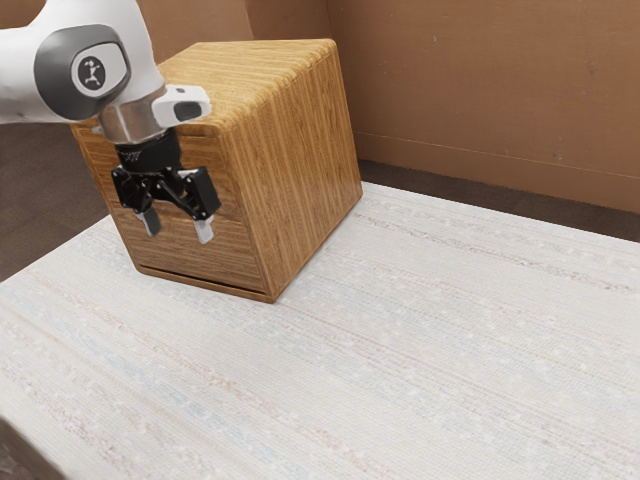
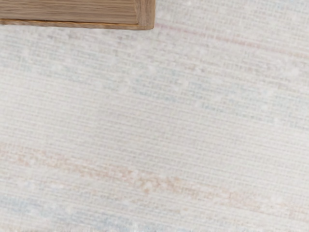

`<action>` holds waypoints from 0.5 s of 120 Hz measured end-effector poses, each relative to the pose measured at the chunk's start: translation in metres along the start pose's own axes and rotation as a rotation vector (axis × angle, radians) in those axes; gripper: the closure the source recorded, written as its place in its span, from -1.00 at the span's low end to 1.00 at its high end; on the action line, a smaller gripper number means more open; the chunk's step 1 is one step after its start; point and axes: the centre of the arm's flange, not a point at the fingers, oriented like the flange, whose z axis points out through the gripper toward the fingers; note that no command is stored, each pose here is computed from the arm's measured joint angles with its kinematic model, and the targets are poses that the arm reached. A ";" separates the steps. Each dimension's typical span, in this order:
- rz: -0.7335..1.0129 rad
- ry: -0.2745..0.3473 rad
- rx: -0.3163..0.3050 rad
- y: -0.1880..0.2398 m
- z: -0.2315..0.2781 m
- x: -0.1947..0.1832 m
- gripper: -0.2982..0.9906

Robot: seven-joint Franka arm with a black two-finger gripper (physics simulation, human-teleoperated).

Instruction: Pull the drawer handle with one arm to open the drawer

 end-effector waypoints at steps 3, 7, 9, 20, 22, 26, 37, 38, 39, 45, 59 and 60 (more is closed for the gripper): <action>-0.007 -0.003 -0.001 -0.006 0.000 -0.001 -0.54; -0.007 -0.007 -0.001 -0.007 0.000 -0.001 -0.54; -0.003 -0.008 -0.002 -0.006 0.001 -0.001 -0.54; 0.043 0.023 -0.003 0.014 -0.020 -0.009 -0.54; 0.054 0.052 -0.004 0.020 -0.036 -0.015 -0.54; 0.069 0.119 -0.007 0.030 -0.070 -0.028 -0.54; 0.055 0.188 -0.021 0.056 -0.107 -0.047 -0.54; 0.050 0.188 -0.022 0.058 -0.108 -0.047 -0.54; 0.043 0.189 -0.023 0.059 -0.109 -0.048 -0.54; -0.011 0.183 -0.030 0.068 -0.108 -0.048 -0.54; -0.171 0.157 -0.037 0.073 -0.098 -0.043 -0.54; -0.184 0.155 -0.037 0.073 -0.097 -0.043 -0.54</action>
